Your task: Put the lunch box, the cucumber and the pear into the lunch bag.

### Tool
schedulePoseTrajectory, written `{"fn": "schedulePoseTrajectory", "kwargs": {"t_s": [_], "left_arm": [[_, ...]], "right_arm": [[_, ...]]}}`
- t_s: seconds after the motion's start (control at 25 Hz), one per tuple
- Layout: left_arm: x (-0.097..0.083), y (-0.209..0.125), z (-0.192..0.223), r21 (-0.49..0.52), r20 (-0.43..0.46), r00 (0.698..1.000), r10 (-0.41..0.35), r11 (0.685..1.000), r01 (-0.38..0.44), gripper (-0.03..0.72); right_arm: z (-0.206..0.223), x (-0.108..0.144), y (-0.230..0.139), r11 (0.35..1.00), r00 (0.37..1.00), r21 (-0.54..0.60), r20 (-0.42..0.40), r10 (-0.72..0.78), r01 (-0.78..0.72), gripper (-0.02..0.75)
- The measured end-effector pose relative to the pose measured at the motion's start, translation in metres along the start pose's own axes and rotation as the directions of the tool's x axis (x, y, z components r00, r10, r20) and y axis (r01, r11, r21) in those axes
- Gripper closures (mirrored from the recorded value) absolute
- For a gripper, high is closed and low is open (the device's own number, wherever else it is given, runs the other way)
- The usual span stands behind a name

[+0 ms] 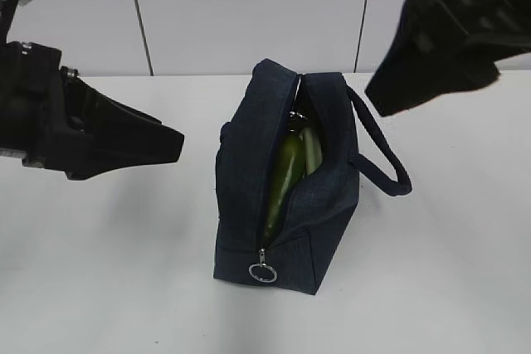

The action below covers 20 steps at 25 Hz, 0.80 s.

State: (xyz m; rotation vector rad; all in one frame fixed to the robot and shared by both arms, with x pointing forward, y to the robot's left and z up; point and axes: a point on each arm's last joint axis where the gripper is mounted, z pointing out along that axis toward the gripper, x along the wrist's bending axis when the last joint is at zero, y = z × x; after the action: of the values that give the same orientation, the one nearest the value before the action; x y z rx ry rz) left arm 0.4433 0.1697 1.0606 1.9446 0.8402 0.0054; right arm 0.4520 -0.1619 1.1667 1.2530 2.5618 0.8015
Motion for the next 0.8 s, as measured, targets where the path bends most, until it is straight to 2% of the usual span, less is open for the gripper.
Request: {"fn": "schedulePoseTrajectory", "kwargs": {"t_s": [0.2,0.56,0.8], "left_arm": [[0.000,0.000,0.000,0.000,0.000,1.000,0.003,1.000,-0.003,0.358],[-0.001,0.000,-0.001,0.000,0.000,1.000,0.004,1.000,-0.004,0.358],[-0.001,0.000,-0.001,0.000,0.000,1.000,0.004,1.000,-0.004,0.358]], "right_arm": [[-0.009,0.006,-0.031,0.999,1.000,-0.051,-0.012,-0.002,0.001,0.260],[0.017,0.017,-0.091,0.977,0.995,-0.213,-0.099,0.014,-0.034,0.283],[0.053,0.014,-0.120,0.991,0.993,-0.114,-0.107,0.056,-0.068,0.335]]}}
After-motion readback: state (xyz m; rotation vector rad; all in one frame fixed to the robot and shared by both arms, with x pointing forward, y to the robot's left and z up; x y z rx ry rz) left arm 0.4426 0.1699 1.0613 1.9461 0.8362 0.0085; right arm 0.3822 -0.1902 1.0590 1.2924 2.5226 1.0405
